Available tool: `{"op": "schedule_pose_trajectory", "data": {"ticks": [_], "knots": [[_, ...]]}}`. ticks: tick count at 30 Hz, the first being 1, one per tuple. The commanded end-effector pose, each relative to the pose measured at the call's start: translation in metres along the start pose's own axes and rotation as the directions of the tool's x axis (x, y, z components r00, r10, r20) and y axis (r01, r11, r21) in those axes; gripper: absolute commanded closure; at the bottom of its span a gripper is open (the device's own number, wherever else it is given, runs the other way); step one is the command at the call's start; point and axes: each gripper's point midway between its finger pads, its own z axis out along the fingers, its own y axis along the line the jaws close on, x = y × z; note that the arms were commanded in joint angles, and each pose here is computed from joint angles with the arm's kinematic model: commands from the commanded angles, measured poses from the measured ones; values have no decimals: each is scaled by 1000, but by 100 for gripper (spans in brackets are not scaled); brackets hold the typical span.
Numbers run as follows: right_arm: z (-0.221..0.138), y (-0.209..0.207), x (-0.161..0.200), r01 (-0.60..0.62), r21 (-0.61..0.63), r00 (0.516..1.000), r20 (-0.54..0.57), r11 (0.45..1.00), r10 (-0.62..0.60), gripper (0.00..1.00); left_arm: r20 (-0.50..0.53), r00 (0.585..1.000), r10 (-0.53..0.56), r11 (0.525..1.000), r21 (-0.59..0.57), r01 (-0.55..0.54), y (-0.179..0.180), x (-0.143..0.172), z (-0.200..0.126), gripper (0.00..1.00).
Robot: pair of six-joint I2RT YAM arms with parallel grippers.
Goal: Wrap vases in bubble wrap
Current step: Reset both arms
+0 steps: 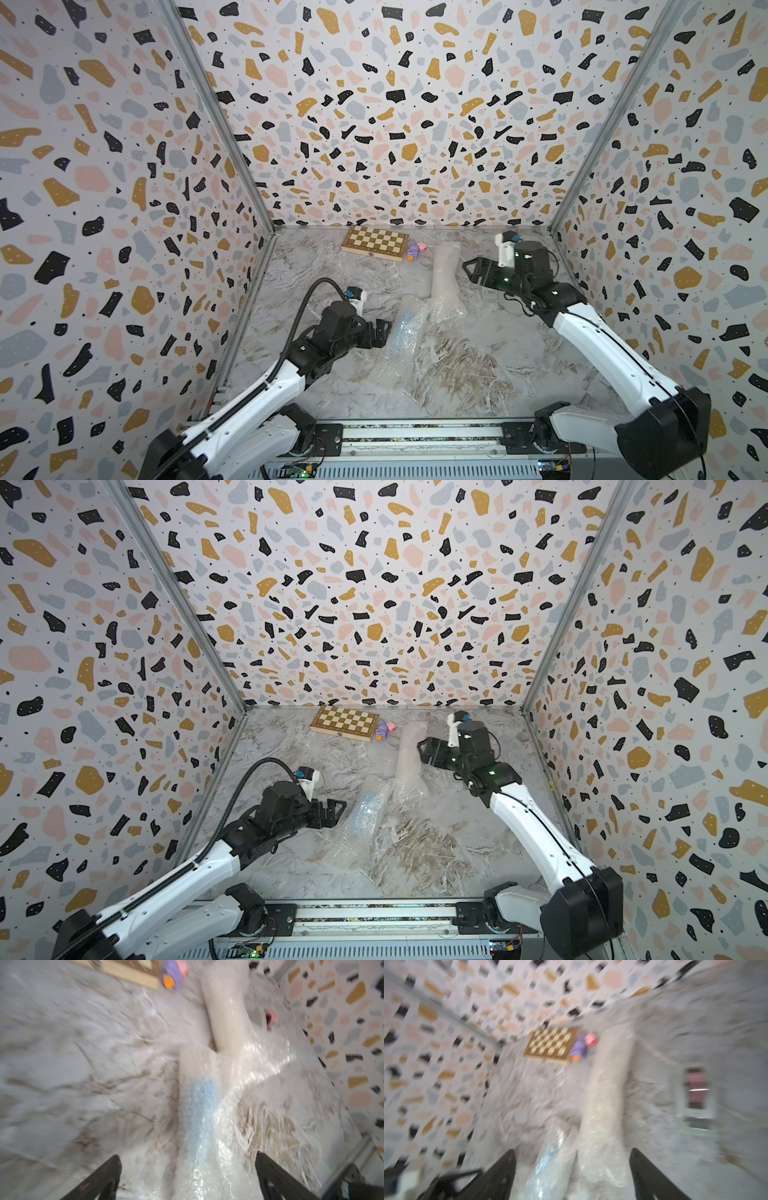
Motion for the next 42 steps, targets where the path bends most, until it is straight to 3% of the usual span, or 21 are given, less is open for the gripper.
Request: {"op": "schedule_pose_trajectory", "data": {"ticks": [1,3,6,8,9,11,13,15,18,20,24,25,26,29,32,34,36,42], "knots": [[-26,-122,0,-35,479,985,164,877,-50,1,150,988,-20,899,-430,83,79,-35,-40,1],[-35,-167,6,-92,558,970,237,825,-52,1,212,977,-19,775,-614,149,125,-44,-56,1],[-35,-209,19,-79,634,962,252,769,-109,1,221,975,21,602,-781,164,179,-48,-66,1],[-28,-218,23,-31,652,955,244,758,-170,1,193,979,70,523,-843,129,206,-45,-61,1],[-22,-218,24,1,641,946,248,768,-208,1,186,979,86,514,-850,116,217,-43,-55,1],[-9,-217,32,52,609,931,256,791,-259,1,193,977,92,525,-843,117,232,-34,-46,1],[3,-220,40,90,594,928,241,800,-283,1,205,968,148,595,-800,78,232,-31,-32,1],[17,-216,45,159,550,919,221,820,-327,1,278,938,208,664,-744,74,228,-32,-20,1],[30,-203,44,211,466,900,250,859,-357,1,284,926,246,734,-679,13,216,-44,-2,1],[36,-184,42,273,367,873,293,889,-389,1,245,937,249,730,-683,-15,219,-46,9,1],[48,-150,64,450,281,796,303,847,-524,1,203,942,267,829,-547,-117,198,-51,38,1],[47,-147,64,450,296,782,325,843,-532,1,228,935,272,847,-517,-121,192,-52,40,1],[44,-158,63,403,321,806,319,857,-499,1,271,916,296,865,-482,-137,186,-49,43,1],[42,-161,62,390,357,802,321,849,-503,1,353,878,323,860,-497,-116,194,-41,49,1],[44,-158,63,405,328,802,322,854,-504,1,245,933,262,860,-499,-111,199,-37,56,1],[44,-159,63,402,330,803,321,854,-502,1,297,912,284,855,-509,-100,201,-41,56,1],[45,-158,63,405,328,803,319,853,-504,1,260,928,267,854,-510,-103,202,-37,55,1],[44,-158,63,409,321,802,320,854,-504,1,269,925,270,854,-511,-101,201,-39,54,1]]}}
